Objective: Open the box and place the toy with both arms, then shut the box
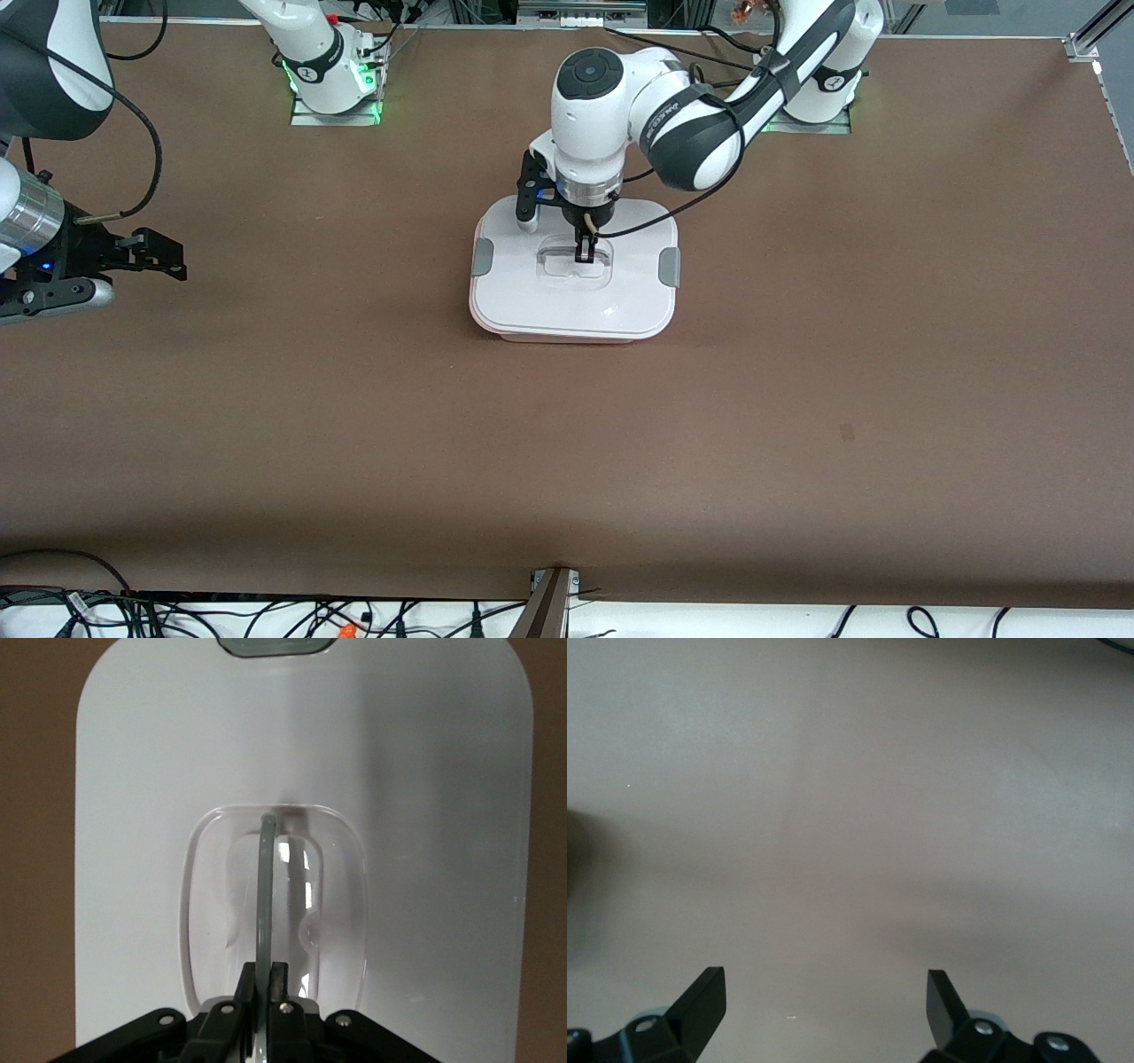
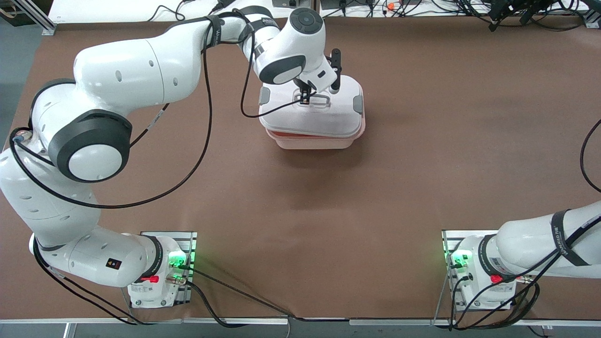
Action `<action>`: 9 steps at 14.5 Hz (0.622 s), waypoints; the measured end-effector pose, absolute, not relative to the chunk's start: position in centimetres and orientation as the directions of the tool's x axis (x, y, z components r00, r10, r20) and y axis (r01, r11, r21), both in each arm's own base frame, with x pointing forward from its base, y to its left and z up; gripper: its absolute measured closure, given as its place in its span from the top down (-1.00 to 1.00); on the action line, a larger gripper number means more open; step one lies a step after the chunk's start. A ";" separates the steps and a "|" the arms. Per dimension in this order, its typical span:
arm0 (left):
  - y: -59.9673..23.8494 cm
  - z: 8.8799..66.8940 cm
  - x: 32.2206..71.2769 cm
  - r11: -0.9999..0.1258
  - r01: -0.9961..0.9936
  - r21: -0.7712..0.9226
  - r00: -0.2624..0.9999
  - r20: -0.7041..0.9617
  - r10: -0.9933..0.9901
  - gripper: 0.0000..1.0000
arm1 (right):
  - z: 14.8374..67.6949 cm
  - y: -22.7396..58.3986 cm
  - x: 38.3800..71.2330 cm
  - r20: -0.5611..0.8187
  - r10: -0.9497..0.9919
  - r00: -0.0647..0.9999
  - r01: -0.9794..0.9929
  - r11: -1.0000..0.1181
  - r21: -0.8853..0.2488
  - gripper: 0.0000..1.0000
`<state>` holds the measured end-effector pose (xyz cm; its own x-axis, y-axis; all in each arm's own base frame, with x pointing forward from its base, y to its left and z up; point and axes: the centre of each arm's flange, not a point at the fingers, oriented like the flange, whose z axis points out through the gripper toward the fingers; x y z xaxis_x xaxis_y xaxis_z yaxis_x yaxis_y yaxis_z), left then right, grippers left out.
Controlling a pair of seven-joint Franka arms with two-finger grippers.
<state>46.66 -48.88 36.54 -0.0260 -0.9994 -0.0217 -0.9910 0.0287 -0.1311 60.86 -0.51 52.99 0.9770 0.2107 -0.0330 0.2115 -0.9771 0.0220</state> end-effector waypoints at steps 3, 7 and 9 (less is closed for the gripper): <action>-49.7 35.3 46.5 0.008 -0.990 -0.142 -0.008 0.000 -1.000 -0.86 | 53.0 -0.4 60.9 -0.029 0.212 0.977 0.212 -0.977 0.022 0.99; -49.7 34.9 46.5 0.007 -0.990 -0.141 -0.007 -0.001 -1.000 -0.86 | 53.4 -0.2 60.8 -0.021 0.161 0.987 0.162 -0.987 0.026 0.99; -49.7 34.8 46.5 0.007 -0.990 -0.139 -0.007 -0.004 -1.000 -0.86 | 53.8 0.0 60.6 -0.011 0.129 0.992 0.129 -0.991 0.028 0.99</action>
<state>46.50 -49.69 34.84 -0.0068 -1.0000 -0.0040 -0.9902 0.0073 -0.1393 60.61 0.02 53.84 0.9916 0.1288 -0.0115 0.1291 -0.9912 0.0282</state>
